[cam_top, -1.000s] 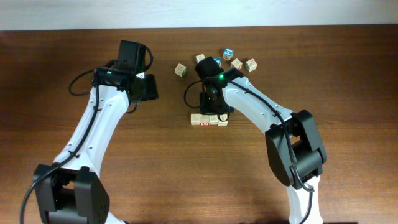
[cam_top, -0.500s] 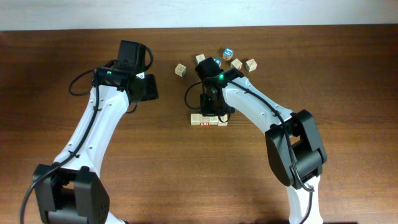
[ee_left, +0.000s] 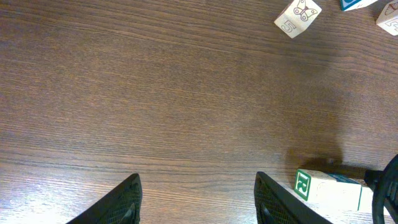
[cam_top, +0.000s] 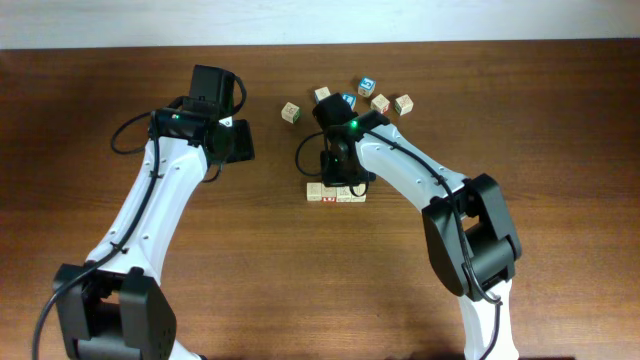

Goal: Rotate 4 blocks

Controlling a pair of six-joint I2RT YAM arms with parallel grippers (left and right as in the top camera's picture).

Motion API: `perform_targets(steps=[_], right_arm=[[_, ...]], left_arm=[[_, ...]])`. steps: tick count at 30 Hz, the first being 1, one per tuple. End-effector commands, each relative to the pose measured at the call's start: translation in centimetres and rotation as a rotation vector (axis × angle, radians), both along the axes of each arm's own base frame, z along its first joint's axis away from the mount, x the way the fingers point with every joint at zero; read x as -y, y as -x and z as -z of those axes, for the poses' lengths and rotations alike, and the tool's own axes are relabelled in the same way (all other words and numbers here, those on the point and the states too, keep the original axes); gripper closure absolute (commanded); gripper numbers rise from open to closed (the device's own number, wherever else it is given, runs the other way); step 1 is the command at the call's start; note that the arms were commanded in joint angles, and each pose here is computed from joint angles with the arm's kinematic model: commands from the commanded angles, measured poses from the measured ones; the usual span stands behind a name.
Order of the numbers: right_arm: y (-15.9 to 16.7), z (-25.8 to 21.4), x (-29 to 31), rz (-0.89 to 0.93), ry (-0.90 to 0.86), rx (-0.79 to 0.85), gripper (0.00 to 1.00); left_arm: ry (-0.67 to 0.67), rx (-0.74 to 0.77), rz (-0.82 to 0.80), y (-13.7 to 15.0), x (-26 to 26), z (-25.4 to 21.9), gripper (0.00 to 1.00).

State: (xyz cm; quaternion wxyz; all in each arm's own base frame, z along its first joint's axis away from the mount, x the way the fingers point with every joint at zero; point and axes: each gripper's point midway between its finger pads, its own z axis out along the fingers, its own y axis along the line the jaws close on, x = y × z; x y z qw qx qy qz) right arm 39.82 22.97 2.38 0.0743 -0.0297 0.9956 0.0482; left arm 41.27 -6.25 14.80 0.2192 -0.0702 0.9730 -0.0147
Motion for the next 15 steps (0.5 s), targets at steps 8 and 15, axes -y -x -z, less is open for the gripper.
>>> perform_targets(steps=[8, 15], right_arm=[[-0.2, 0.2, 0.0, -0.004, 0.0, -0.001, 0.93], [-4.1, -9.0, 4.5, 0.002, -0.134, 0.016, 0.74]], left_arm=[[-0.014, 0.007, 0.01, -0.3, 0.0, -0.3, 0.44], [0.108, -0.078, 0.07, 1.5, 2.3, 1.0, 0.53]])
